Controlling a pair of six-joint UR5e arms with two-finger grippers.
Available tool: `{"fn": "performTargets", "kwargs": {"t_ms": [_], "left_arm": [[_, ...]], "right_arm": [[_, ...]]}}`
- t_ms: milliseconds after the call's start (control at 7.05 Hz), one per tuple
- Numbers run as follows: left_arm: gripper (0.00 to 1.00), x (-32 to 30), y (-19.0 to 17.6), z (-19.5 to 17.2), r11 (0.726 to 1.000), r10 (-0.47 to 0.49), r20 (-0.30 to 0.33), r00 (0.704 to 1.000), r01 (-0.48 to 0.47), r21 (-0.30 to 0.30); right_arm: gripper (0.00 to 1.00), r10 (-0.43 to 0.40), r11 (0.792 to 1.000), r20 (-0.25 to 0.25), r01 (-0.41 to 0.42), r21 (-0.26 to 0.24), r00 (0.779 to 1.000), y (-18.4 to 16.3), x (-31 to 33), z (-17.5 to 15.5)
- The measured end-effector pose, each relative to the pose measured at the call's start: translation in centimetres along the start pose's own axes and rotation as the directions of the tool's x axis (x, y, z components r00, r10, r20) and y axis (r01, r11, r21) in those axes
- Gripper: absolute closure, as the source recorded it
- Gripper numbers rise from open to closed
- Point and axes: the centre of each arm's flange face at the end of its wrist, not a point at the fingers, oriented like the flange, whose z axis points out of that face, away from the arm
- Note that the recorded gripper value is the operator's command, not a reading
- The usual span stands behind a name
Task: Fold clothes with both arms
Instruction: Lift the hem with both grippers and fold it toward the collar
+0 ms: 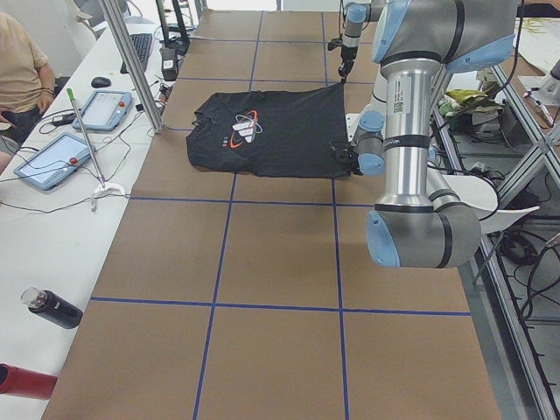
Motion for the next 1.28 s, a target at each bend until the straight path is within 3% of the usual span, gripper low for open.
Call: {"fn": "performTargets", "kwargs": {"t_ms": [426,710,993,1277], "left_arm": [[1.00,1.5,-0.1,-7.3,0.999,-0.010,-0.073,0.997,0.007,-0.051],[1.00,4.2,-3.1,-13.1,0.998,-0.023,-0.125,0.992,0.015,-0.062],[1.00,6.7,-5.8,-16.4,0.998,0.001,-0.175,0.985,-0.012,-0.059],[1.00,11.0,-9.7,-16.2,0.997,0.077,-0.216,0.973,-0.072,0.030]], "right_arm": [[1.00,0.006,1.000,0.020,-0.006,-0.011,1.000,-0.2,-0.5,-1.6],[1.00,0.035,0.999,0.051,-0.035,-0.008,0.998,-1.4,-1.6,-3.3],[1.00,0.125,0.992,0.069,-0.124,-0.027,0.990,-5.7,-3.4,-5.7],[1.00,0.224,0.972,0.079,-0.217,-0.085,0.971,-12.2,-6.3,-8.1]]}}
